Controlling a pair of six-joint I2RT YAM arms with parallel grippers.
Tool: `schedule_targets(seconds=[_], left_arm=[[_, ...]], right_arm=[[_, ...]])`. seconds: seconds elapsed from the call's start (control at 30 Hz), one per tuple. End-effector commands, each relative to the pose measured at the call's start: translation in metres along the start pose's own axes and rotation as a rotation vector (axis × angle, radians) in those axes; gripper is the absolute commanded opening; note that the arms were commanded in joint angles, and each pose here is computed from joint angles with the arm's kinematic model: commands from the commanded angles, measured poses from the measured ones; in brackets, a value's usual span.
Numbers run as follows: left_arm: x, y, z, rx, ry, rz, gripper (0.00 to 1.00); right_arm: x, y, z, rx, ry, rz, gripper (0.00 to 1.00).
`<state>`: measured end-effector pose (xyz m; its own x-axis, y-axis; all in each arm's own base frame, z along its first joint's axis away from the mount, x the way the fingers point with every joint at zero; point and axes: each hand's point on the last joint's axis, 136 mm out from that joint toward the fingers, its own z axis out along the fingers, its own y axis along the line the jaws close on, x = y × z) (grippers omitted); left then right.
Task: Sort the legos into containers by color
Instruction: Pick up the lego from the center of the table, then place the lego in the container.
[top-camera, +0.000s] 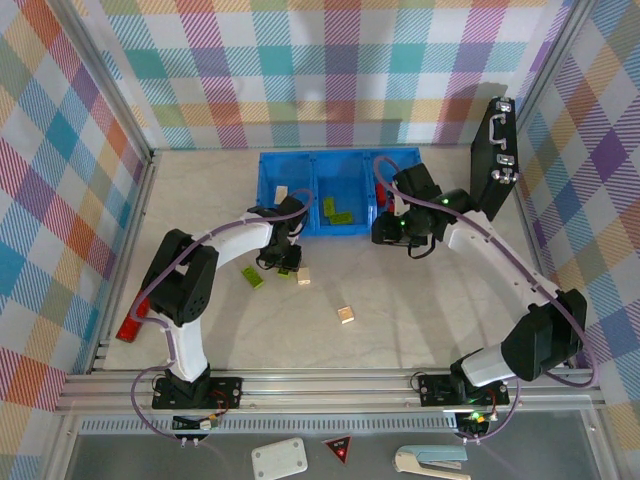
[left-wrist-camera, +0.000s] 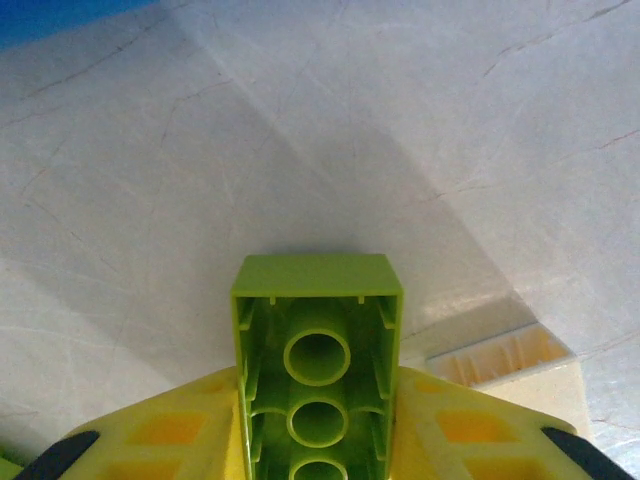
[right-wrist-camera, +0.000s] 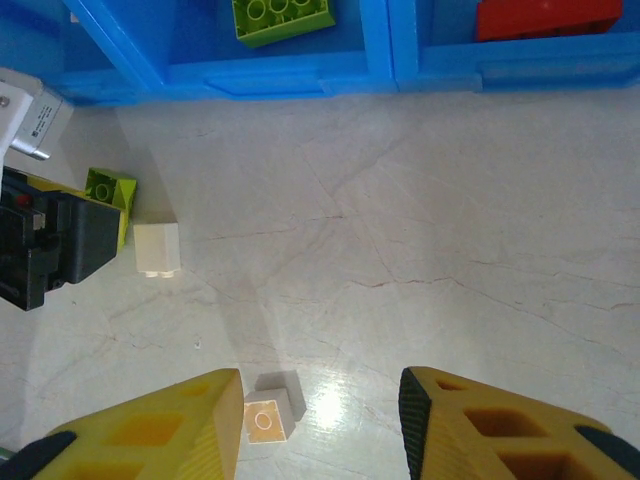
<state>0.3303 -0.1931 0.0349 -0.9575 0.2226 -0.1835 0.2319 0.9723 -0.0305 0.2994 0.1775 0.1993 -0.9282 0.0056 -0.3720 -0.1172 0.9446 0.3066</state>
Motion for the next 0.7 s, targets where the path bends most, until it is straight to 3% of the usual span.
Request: schedule_targets(seconds=[0.0, 0.37, 0.67], left_arm=[[-0.007, -0.008, -0.025, 0.034, -0.053, -0.027, 0.36], [-0.023, -0.020, -0.071, 0.095, -0.156, -0.136, 0.35], [-0.051, -0.066, -0.103, 0.230, -0.281, -0.177, 0.34]], right_arm=[[0.002, -0.002, -0.011, 0.007, -0.017, 0.010, 0.46], [0.010, -0.009, -0.022, 0.024, -0.037, 0.006, 0.47], [0.026, -0.027, -0.032, 0.082, -0.060, 0.007, 0.47]])
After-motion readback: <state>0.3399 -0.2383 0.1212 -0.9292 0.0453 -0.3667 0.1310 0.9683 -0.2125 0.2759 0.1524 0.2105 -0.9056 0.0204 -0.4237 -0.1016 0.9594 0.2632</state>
